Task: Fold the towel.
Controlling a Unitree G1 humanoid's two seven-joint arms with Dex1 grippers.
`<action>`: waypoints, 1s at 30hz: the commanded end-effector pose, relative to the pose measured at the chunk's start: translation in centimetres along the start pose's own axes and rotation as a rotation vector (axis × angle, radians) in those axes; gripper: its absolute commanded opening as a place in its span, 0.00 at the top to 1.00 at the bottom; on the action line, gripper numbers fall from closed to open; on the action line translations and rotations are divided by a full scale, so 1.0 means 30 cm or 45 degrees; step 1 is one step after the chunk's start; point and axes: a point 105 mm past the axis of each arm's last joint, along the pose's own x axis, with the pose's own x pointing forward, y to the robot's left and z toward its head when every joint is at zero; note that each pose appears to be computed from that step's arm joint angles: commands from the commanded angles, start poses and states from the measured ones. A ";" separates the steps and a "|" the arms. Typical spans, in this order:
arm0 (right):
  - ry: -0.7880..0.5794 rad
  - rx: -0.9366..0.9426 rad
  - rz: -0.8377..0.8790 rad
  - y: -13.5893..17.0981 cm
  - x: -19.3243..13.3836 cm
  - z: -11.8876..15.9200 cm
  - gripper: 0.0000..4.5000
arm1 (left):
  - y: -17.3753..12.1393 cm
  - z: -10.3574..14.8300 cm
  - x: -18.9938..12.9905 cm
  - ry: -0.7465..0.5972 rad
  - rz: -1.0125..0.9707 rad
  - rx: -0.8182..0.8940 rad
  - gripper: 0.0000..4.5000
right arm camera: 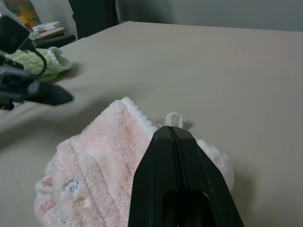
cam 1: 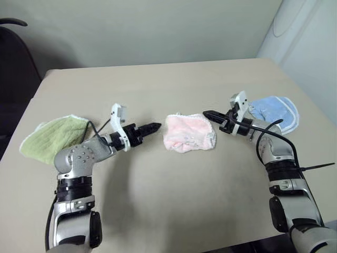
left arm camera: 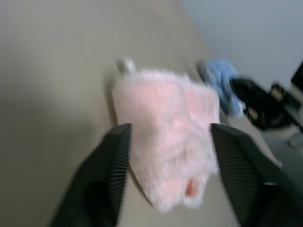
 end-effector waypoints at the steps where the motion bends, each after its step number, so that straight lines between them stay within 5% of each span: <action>1: -0.068 -0.055 -0.002 -0.003 0.007 0.063 1.00 | -0.008 -0.042 0.040 0.111 -0.018 0.011 0.05; 16: -0.084 -0.051 -0.040 0.012 0.002 0.051 1.00 | -0.125 -0.148 0.286 0.292 -0.159 -0.057 0.01; 27: -0.165 -0.052 -0.109 -0.018 0.008 0.096 1.00 | -0.119 -0.112 0.284 0.169 -0.134 -0.126 0.87; 30: -0.205 -0.055 -0.150 -0.039 0.007 0.118 1.00 | -0.127 -0.115 0.284 0.138 -0.135 -0.149 1.00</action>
